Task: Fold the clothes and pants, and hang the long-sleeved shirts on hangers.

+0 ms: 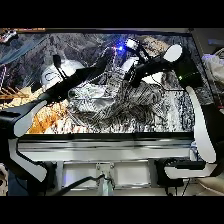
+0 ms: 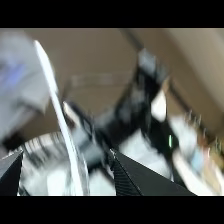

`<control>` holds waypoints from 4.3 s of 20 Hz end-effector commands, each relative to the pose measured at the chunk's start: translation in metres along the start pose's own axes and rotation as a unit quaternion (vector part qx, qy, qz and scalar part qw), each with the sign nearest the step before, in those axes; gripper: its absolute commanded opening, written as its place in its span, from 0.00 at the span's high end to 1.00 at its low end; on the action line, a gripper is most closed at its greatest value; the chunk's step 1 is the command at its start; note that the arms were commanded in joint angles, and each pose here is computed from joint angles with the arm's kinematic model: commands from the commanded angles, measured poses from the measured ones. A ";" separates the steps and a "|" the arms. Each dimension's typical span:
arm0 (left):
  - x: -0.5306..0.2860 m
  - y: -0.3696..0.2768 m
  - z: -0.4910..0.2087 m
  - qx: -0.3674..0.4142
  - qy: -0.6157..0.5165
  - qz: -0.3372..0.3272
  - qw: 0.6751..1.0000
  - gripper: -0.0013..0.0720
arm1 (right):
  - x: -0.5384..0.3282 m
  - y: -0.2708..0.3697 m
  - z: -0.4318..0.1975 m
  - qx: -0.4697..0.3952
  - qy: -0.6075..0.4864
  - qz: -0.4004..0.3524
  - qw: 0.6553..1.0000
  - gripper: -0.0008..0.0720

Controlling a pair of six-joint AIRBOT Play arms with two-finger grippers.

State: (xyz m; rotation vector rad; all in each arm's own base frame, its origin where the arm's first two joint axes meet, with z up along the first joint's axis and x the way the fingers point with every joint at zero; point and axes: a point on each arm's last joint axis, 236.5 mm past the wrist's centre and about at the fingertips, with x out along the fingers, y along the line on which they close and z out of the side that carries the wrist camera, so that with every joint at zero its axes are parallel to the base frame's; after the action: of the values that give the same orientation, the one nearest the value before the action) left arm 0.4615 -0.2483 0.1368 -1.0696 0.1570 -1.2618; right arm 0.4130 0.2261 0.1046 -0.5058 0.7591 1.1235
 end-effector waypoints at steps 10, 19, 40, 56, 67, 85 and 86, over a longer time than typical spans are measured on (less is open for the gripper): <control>-0.067 0.005 0.142 0.114 -0.058 0.242 0.962 0.80 | -0.057 0.019 0.029 -0.022 -0.032 -0.043 0.998 0.96; -0.199 0.011 0.033 -0.004 0.182 0.604 0.776 0.57 | -0.105 -0.005 0.045 -0.002 -0.056 -0.158 0.986 0.96; -0.066 0.115 -0.121 -0.071 0.214 0.474 0.851 0.27 | -0.110 0.018 0.053 0.015 -0.074 -0.124 0.989 0.96; -0.084 0.124 -0.091 -0.070 0.198 0.466 0.860 0.96 | -0.108 0.023 0.046 0.021 -0.059 -0.112 0.992 0.95; -0.061 0.028 0.064 0.079 0.124 0.378 0.914 0.96 | -0.104 0.000 0.019 0.012 -0.002 -0.149 0.989 0.96; 0.010 -0.186 0.090 0.249 0.086 0.202 0.943 0.96 | -0.087 -0.045 -0.020 0.050 0.067 -0.203 0.976 0.96; 0.011 -0.202 0.090 0.265 0.084 0.195 0.941 0.96 | -0.091 -0.052 -0.019 0.055 0.063 -0.219 0.972 0.96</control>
State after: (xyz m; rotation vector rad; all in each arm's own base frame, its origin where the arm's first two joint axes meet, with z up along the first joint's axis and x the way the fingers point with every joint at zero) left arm 0.4118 -0.1878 0.2909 -0.4682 0.2619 -0.9040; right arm 0.4231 0.1473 0.1607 -0.6260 0.7715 0.7074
